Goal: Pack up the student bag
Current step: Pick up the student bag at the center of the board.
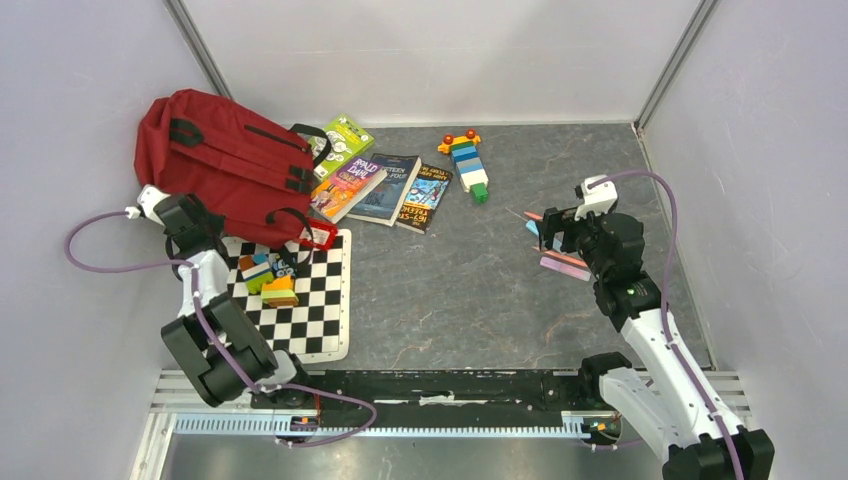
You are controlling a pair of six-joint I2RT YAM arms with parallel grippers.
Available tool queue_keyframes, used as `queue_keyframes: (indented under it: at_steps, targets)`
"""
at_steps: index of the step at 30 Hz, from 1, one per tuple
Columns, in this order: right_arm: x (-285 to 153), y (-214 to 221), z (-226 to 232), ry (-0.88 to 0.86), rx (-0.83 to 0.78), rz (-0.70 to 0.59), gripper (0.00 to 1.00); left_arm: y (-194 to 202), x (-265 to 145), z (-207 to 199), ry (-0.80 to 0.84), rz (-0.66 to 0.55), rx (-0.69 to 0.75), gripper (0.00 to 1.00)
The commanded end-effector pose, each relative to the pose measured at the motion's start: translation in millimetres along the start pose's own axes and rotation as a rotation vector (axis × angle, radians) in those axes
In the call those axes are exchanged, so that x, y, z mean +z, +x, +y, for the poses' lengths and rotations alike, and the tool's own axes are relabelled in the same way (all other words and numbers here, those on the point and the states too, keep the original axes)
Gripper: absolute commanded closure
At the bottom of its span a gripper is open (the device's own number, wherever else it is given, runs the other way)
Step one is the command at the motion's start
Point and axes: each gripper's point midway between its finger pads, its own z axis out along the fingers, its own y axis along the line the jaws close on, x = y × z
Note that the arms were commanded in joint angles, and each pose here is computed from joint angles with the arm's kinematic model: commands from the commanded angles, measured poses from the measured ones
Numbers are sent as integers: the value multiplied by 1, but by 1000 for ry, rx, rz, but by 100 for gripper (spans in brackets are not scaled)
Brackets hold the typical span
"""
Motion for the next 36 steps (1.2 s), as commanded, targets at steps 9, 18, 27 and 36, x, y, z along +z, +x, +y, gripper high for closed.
queue_keyframes:
  at_steps: [9, 18, 27, 36]
  targets:
    - [-19, -40, -2, -5, -101, -60, 2, -100, -109, -111, 307, -265, 269, 98]
    - [-28, -57, 2, -1, 14, -60, 2, -129, -192, -186, 474, -269, 491, 98]
    - [-44, -94, 13, -40, 142, -157, 2, -90, -261, -257, 763, -210, 597, 98]
    - [-56, -123, 61, -319, 196, -294, 2, -3, -315, -316, 1075, -73, 738, 98]
